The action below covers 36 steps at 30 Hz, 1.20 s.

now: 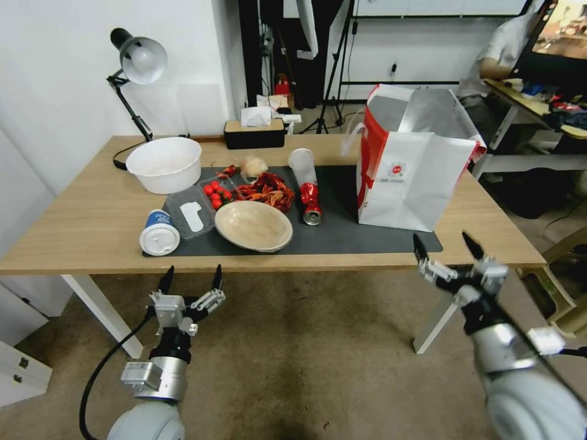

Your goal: Pick up the food delivery bag from the floor and place it on the table.

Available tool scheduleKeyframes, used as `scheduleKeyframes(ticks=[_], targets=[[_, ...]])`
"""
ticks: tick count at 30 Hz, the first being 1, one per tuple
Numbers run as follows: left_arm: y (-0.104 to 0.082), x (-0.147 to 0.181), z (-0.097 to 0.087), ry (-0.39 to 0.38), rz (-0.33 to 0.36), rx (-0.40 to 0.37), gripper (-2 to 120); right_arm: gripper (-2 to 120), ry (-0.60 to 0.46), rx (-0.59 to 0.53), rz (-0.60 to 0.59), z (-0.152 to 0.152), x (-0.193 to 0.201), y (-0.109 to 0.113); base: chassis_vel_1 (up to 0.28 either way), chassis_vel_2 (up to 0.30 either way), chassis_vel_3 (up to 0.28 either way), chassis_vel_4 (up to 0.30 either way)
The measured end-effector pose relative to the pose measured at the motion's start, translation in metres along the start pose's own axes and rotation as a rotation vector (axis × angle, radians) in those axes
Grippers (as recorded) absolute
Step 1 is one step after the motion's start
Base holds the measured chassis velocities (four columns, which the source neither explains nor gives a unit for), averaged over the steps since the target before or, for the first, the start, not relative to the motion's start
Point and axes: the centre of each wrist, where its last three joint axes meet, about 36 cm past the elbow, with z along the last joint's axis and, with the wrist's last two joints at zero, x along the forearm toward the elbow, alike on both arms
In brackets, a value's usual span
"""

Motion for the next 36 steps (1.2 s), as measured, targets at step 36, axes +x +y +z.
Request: scheduleKeyframes(ticks=[36], targets=[[0.006,0.011,0.024,0.018,-0.013,-0.069,100,100,0.098,-0.043,-0.033,0.035,0.018,0.016,0.000,0.000,0.000,0.000]])
